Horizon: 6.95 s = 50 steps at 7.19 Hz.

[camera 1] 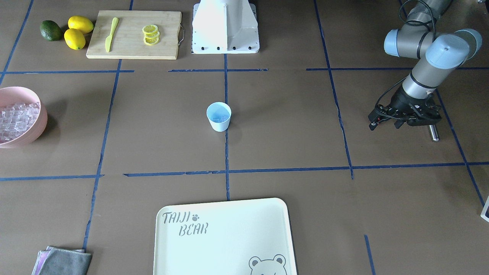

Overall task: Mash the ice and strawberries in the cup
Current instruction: 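Move the left gripper down over the red strawberry and grasp it, then carry the strawberry with the left gripper over the light-blue cup, then open the left gripper to drop the strawberry into the cup, then withdraw the left gripper back toward the metal muddler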

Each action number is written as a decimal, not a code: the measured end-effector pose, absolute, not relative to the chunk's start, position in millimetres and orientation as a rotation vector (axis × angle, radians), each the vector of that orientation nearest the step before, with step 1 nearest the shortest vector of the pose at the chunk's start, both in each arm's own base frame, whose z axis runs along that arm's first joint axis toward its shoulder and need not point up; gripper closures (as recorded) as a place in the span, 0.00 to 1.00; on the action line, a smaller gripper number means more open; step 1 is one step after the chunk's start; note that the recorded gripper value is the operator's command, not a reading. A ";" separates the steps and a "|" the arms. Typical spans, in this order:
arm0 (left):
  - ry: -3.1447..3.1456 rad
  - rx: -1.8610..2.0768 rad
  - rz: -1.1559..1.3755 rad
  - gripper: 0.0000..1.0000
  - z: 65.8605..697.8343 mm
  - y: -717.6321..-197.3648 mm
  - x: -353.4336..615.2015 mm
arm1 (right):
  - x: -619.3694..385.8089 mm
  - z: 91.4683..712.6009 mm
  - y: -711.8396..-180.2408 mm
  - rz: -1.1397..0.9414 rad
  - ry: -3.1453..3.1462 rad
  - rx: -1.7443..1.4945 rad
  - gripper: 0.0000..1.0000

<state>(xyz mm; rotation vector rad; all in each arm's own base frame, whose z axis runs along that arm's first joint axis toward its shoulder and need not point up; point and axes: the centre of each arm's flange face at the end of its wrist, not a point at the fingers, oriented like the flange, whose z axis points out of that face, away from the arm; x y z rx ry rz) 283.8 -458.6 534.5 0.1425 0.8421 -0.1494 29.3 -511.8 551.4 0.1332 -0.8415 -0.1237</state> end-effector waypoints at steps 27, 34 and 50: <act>1.042 -0.081 -0.314 0.98 110.3 -437.2 540.3 | 88.4 649.4 -453.6 -0.139 -0.829 0.133 0.01; 1.024 -0.081 -0.320 0.04 114.2 -446.0 566.8 | 88.6 641.7 -457.6 -0.120 -0.830 0.139 0.01; 0.703 0.065 0.089 0.00 353.4 -489.7 228.9 | 88.5 630.8 -464.3 -0.087 -0.830 0.142 0.01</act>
